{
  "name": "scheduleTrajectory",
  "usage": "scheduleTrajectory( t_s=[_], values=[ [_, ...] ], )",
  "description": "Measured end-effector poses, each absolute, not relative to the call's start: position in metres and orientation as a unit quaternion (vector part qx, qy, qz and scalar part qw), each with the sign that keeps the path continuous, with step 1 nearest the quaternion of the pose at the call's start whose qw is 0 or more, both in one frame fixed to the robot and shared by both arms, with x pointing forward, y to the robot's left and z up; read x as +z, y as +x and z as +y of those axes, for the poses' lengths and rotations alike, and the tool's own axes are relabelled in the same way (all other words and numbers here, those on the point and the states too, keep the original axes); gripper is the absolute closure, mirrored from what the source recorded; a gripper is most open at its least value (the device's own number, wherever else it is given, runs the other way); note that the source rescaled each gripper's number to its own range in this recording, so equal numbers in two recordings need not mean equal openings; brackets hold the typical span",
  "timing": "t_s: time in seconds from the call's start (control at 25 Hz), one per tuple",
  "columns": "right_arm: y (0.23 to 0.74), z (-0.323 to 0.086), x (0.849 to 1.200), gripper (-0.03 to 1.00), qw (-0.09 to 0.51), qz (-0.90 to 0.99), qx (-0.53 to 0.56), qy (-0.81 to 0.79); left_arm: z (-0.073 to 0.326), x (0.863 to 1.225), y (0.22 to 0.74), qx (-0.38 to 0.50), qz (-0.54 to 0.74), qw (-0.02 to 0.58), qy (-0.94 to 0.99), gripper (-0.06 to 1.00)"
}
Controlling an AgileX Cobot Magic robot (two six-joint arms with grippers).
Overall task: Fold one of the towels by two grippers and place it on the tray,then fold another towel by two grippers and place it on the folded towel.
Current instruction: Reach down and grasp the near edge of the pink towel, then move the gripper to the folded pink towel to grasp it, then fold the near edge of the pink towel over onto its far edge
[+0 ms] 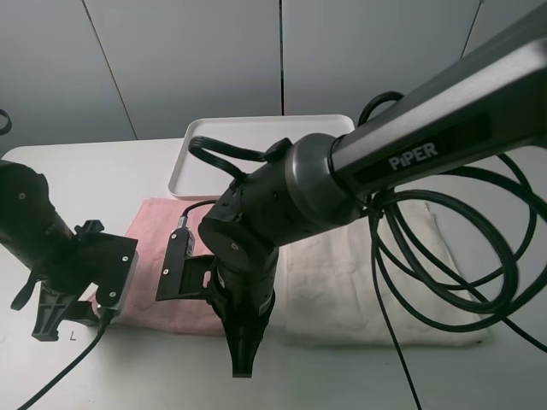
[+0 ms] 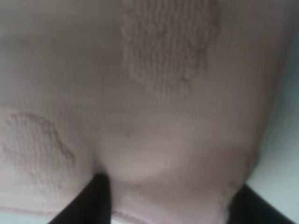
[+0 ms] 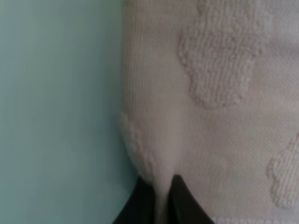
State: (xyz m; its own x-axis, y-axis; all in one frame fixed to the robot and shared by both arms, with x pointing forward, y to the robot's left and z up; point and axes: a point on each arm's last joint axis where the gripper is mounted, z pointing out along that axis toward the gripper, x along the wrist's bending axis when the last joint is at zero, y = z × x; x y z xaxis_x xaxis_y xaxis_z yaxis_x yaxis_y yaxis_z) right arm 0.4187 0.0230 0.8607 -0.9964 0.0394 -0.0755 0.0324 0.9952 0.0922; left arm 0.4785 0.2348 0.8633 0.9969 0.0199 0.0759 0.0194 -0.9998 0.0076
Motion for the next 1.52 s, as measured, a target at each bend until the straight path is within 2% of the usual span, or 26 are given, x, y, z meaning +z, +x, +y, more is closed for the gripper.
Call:
scheduleTrajectory(
  t_s=[0.12,0.2,0.24,0.56,0.76,1.16,1.52],
  values=[
    [0.419,0.023,0.861,0.96,0.039,0.998,0.046,0.018,0.233,0.863,0.48,0.046,0.007,0.006,0.999,0.69],
    [0.419,0.023,0.861,0.96,0.04,0.998,0.048,0.018,0.233,0.863,0.48,0.047,0.004,0.007,0.999,0.88],
    [0.419,0.023,0.861,0.96,0.04,0.998,0.048,0.018,0.232,0.863,0.48,0.046,0.001,0.006,0.999,0.92],
    [0.418,0.025,0.861,0.96,0.031,0.997,0.055,0.042,0.233,0.865,0.475,0.022,0.0,0.0,1.0,0.93],
    [0.419,0.027,0.881,0.96,0.044,0.993,0.087,0.063,0.236,0.878,0.465,0.003,0.007,-0.006,1.0,0.93],
    [0.424,0.025,0.922,0.96,0.061,0.979,0.142,0.129,0.234,0.906,0.463,0.045,0.103,0.026,0.993,0.93],
    [0.454,0.002,0.934,0.96,0.061,0.956,0.15,0.245,0.24,0.915,0.476,0.106,0.262,0.07,0.957,0.93]
  ],
)
